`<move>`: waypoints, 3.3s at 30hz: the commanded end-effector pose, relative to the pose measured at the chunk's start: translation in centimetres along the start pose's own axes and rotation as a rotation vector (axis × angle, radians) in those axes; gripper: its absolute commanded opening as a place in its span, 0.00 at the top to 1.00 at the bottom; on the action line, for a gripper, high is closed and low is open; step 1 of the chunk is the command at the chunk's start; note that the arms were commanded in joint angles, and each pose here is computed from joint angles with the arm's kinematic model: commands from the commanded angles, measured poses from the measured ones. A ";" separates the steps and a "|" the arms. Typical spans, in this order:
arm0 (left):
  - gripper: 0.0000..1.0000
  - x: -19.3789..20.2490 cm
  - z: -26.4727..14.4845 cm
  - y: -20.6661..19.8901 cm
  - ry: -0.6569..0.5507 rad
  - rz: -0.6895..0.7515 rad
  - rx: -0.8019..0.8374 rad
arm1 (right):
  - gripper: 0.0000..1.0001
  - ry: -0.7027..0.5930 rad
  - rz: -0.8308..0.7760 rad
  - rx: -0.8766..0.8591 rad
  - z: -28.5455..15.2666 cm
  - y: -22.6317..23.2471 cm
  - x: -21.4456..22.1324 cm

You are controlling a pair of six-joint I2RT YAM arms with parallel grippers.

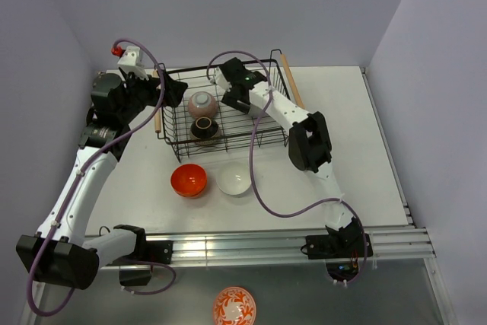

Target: Load the bowls into the dish rack

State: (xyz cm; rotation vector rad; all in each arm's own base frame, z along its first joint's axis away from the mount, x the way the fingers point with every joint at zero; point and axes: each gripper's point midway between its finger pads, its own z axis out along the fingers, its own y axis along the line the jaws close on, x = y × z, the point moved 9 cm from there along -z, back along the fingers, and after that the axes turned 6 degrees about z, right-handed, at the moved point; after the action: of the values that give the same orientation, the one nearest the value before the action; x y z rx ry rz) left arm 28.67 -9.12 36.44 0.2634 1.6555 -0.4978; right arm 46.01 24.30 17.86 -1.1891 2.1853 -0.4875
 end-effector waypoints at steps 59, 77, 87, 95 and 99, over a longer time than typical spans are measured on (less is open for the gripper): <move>0.01 0.3 -1.2 -1.3 0.051 -0.010 0.154 | 0.97 -0.146 0.639 -0.311 -2.7 -3.2 2.1; 0.01 0.4 -1.0 -1.3 0.035 -0.025 0.161 | 1.00 -0.244 0.642 -0.509 -4.7 -2.6 0.4; 0.01 0.9 -0.9 -1.3 0.043 -0.042 0.156 | 1.00 -0.188 0.674 -0.407 -1.1 -1.9 0.8; 0.01 1.9 -1.0 -1.0 0.076 -0.012 0.163 | 0.96 -0.120 0.655 -0.237 1.5 -2.2 1.7; 0.01 2.5 -1.1 -1.1 0.083 0.013 0.196 | 0.88 -0.137 0.653 -0.243 1.3 -2.2 1.8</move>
State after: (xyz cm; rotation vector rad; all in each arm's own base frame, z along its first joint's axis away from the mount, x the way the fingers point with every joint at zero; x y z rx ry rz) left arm 27.31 -9.92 33.72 0.3776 1.7446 -0.6466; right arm 46.63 21.67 17.37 -0.5510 2.4355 0.1736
